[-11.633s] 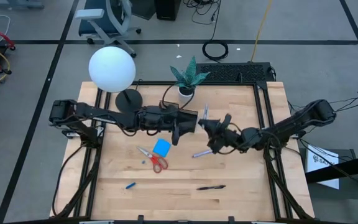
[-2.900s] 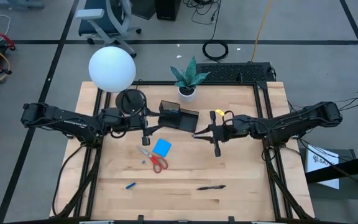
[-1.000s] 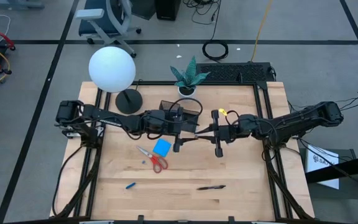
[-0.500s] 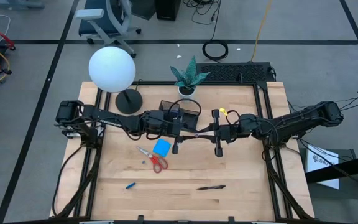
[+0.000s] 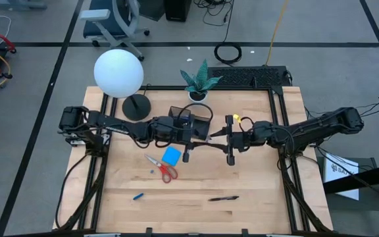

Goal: Pick and place office supplies into organizer
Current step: Put the purple pen into the desk organizer

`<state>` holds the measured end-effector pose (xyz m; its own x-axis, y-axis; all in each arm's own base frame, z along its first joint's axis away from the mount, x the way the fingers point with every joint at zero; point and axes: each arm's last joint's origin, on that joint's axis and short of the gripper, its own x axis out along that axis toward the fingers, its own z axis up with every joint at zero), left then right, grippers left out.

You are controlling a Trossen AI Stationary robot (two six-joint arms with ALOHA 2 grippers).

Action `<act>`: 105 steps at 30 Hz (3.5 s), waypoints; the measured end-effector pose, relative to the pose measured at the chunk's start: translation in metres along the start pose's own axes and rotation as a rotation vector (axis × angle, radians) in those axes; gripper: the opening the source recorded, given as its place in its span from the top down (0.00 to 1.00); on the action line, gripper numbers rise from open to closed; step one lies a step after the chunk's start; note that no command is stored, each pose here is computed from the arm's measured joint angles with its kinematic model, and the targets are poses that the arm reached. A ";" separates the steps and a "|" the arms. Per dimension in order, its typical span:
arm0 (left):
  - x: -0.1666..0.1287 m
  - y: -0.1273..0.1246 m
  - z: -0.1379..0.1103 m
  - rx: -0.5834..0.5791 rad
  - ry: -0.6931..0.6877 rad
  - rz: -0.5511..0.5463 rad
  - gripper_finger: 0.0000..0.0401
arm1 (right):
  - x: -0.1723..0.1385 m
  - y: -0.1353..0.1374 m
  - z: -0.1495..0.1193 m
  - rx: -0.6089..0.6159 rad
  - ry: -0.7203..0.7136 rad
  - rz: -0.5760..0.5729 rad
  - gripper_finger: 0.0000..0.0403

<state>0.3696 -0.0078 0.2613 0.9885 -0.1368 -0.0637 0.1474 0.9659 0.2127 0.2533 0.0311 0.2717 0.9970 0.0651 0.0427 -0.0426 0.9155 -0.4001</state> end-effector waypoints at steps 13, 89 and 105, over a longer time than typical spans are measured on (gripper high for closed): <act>-0.002 0.015 -0.002 -0.243 -0.011 0.043 0.86 | -0.028 0.007 0.019 -0.201 0.156 -0.193 0.67; 0.001 -0.015 0.003 -0.694 0.021 -0.167 0.89 | 0.017 0.049 -0.004 -2.007 0.445 -0.141 0.66; 0.001 -0.016 0.001 -0.682 0.048 -0.146 0.89 | 0.017 0.049 -0.004 -2.023 0.403 -0.135 0.68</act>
<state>0.3682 -0.0235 0.2584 0.9554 -0.2810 -0.0912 0.2098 0.8627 -0.4602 0.2686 0.0756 0.2494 0.9543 -0.2799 0.1049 -0.1485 -0.7486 -0.6461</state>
